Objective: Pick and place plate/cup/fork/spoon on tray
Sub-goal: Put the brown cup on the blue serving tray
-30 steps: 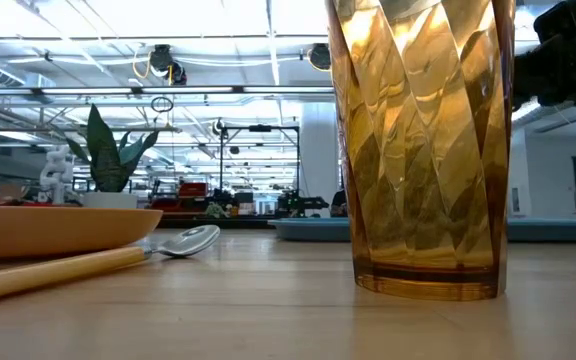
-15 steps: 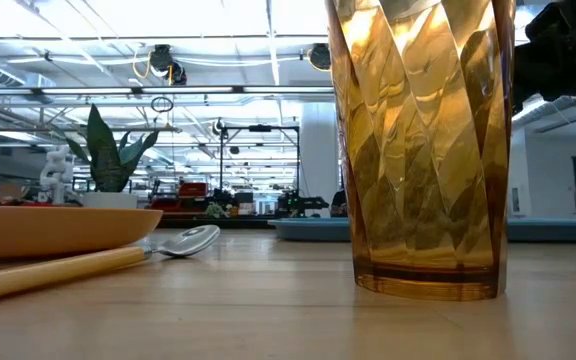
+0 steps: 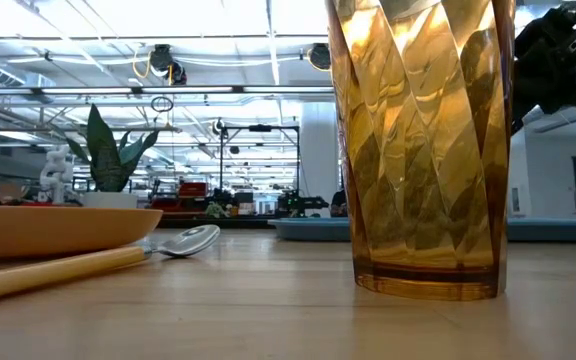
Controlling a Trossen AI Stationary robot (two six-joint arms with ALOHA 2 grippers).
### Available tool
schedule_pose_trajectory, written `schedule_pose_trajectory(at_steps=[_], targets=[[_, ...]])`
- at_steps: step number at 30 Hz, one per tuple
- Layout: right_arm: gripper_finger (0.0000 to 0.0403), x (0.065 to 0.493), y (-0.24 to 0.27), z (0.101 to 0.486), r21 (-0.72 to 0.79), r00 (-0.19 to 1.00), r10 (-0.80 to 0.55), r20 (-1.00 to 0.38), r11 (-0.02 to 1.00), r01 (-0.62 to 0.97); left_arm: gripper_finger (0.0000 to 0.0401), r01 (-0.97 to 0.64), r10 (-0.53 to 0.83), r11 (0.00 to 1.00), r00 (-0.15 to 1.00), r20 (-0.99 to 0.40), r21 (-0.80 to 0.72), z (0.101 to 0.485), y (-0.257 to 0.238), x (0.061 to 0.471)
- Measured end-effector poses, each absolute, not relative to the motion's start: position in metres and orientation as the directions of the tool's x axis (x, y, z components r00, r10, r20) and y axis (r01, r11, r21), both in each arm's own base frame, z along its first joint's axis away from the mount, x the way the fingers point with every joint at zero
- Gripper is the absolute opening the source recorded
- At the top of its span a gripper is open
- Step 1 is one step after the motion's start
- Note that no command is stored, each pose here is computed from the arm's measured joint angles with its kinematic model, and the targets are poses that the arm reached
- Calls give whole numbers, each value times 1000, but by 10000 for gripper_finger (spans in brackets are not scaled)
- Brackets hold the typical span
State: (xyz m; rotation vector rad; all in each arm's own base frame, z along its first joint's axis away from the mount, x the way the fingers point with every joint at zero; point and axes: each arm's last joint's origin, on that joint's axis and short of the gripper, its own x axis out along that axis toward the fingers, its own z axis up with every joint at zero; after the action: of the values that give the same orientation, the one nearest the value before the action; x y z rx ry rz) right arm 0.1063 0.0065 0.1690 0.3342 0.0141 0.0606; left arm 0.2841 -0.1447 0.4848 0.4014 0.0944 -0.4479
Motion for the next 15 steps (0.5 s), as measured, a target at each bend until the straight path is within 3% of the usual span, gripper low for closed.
schedule_pose_trajectory(at_steps=[6,15], targets=[[0,110,7,164,347,996,62,-57,937,-39,26,492,-386,789,863,-326,368,466,-158,324],[0,111,7,163,292,995,62,-76,956,-37,36,647,-448,709,720,-530,279,414,-180,363]])
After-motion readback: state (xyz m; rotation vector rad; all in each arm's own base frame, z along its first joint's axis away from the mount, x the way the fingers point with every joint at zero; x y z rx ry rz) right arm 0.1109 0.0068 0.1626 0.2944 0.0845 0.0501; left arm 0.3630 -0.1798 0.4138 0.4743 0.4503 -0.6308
